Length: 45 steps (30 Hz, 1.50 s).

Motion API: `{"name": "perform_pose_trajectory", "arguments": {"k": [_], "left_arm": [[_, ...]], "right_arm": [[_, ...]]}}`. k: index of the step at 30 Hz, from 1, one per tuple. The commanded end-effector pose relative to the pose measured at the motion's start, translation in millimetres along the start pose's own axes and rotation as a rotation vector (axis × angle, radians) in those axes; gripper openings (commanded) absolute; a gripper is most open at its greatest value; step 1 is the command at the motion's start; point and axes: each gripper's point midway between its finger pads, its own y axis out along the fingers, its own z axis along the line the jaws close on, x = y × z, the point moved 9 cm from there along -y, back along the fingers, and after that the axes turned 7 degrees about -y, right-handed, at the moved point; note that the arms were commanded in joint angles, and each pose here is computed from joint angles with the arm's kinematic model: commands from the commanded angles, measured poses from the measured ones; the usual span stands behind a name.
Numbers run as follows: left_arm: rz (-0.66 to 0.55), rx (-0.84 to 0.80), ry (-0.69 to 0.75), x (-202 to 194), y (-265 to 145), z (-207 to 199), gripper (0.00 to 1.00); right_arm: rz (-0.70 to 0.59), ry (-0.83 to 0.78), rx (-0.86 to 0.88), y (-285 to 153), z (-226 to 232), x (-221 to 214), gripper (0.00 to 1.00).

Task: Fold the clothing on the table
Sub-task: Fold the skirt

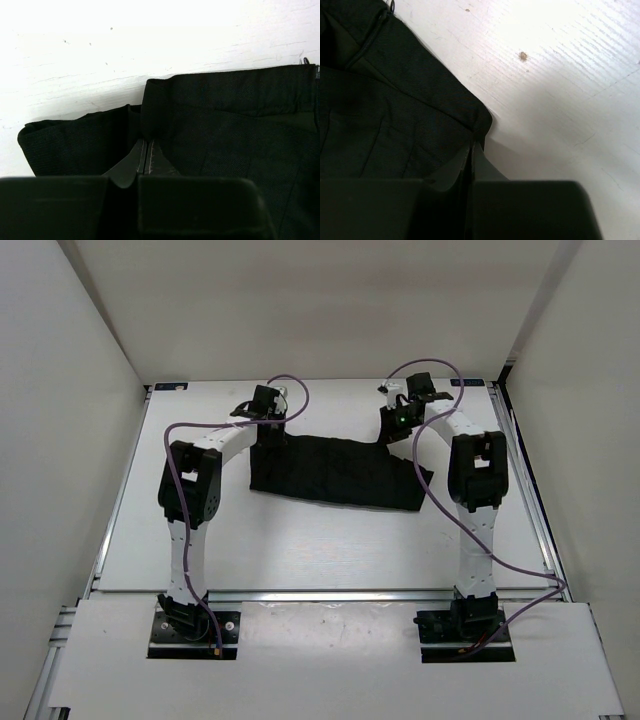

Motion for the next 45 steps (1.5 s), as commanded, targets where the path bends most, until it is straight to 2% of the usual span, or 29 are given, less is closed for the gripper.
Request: {"name": "perform_pose_trajectory", "arguments": {"k": [1, 12, 21, 24, 28, 31, 34, 38, 40, 43, 45], "left_arm": [[-0.058, -0.055, 0.014, 11.0, -13.7, -14.2, 0.0], [-0.108, -0.086, 0.026, 4.0, -43.7, -18.2, 0.0], [-0.184, -0.191, 0.12, 4.9, -83.3, -49.9, 0.0], [-0.189, -0.218, 0.145, 3.1, -94.4, -59.5, 0.0], [-0.244, -0.255, 0.17, 6.4, -116.3, -72.8, 0.0], [-0.321, -0.297, 0.158, 13.0, -138.9, -75.1, 0.0], [-0.337, -0.332, 0.11, 15.9, -149.4, -69.2, 0.0], [-0.323, -0.364, 0.123, -0.6, -159.2, -66.5, 0.0], [-0.303, -0.374, 0.12, -21.5, -167.3, -58.7, 0.0], [-0.273, -0.402, 0.124, -49.7, -181.1, -51.4, 0.0], [-0.274, -0.419, 0.107, -64.2, -191.2, -47.0, 0.0]], "right_arm": [[-0.081, -0.019, 0.023, -34.2, 12.0, 23.6, 0.0], [-0.113, -0.027, 0.043, -92.3, 37.9, 2.7, 0.0], [-0.084, -0.007, 0.077, -126.4, 53.7, -36.1, 0.0], [-0.076, 0.058, 0.103, -132.7, 57.4, -47.0, 0.0], [-0.214, 0.085, 0.156, -163.8, 59.6, -45.7, 0.0], [-0.285, -0.013, 0.122, -178.2, 68.2, -40.0, 0.0], [-0.228, -0.097, 0.178, -180.8, 89.3, -40.1, 0.0], [-0.191, -0.181, 0.255, -183.7, 111.6, -54.6, 0.0], [-0.161, -0.214, 0.259, -184.3, 120.8, -66.3, 0.0], [-0.122, -0.21, 0.227, -187.9, 124.2, -90.9, 0.0], [-0.14, -0.191, 0.209, -196.3, 123.1, -102.5, 0.0]]}}
